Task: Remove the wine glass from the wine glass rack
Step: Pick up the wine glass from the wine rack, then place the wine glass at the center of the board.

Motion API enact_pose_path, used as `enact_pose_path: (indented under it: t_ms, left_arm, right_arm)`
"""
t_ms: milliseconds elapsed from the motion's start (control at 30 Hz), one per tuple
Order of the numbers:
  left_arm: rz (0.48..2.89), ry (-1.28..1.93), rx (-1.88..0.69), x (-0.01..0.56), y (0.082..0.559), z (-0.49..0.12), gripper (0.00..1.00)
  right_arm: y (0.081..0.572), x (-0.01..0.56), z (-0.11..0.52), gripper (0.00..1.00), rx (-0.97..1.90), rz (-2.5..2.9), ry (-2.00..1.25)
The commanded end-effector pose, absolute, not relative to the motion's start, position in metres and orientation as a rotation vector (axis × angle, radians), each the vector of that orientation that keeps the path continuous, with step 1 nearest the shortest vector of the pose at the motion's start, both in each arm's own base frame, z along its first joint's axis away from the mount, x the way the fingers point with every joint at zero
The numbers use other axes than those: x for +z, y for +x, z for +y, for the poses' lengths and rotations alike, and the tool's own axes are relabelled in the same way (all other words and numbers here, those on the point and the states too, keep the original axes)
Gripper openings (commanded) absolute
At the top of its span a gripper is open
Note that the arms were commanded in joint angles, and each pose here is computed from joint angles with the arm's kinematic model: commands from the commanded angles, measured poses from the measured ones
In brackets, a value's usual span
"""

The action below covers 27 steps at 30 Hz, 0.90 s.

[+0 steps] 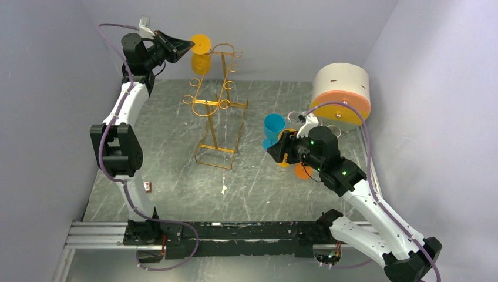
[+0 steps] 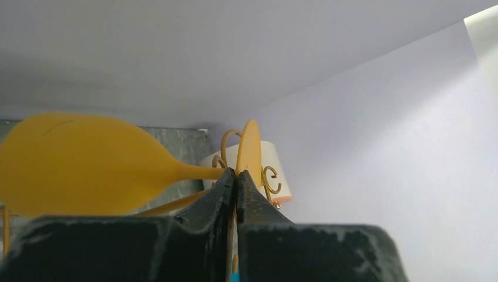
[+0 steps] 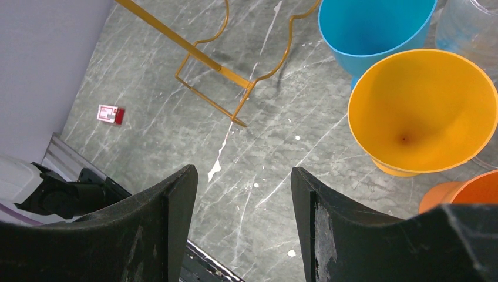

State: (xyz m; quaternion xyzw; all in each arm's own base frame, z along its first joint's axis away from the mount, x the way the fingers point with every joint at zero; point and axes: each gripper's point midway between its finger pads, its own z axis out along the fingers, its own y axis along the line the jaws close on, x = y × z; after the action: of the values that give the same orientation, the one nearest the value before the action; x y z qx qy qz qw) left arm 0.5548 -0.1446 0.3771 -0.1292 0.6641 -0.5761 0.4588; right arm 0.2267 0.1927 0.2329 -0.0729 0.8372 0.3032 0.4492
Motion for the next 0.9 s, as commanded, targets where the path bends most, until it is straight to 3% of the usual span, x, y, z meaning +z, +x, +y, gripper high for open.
enact_pose_path:
  t_ms: [0, 167, 400, 600, 867]
  left_arm:
    - [1.497, -0.217, -1.341, 0.42, 0.543, -0.131, 0.07]
    - [1.527, -0.194, -1.316, 0.421, 0.542, -0.126, 0.07]
    - [1.427, -0.356, -1.117, 0.419, 0.518, -0.073, 0.07]
    - [1.394, -0.439, -0.925, 0.403, 0.464, -0.031, 0.07]
    - [1.541, -0.453, -0.739, 0.336, 0.373, -0.03, 0.07]
  right_arm:
    - [0.228, 0.237, 0.192, 0.64, 0.749, 2.057, -0.177]
    - [0.228, 0.238, 0.191, 0.64, 0.746, 2.051, -0.169]
    - [0.227, 0.252, 0.188, 0.64, 0.737, 2.056, -0.168]
    - [0.22, 0.272, 0.193, 0.64, 0.824, 1.98, -0.152]
    - [0.211, 0.275, 0.216, 0.64, 1.03, 1.878, -0.176]
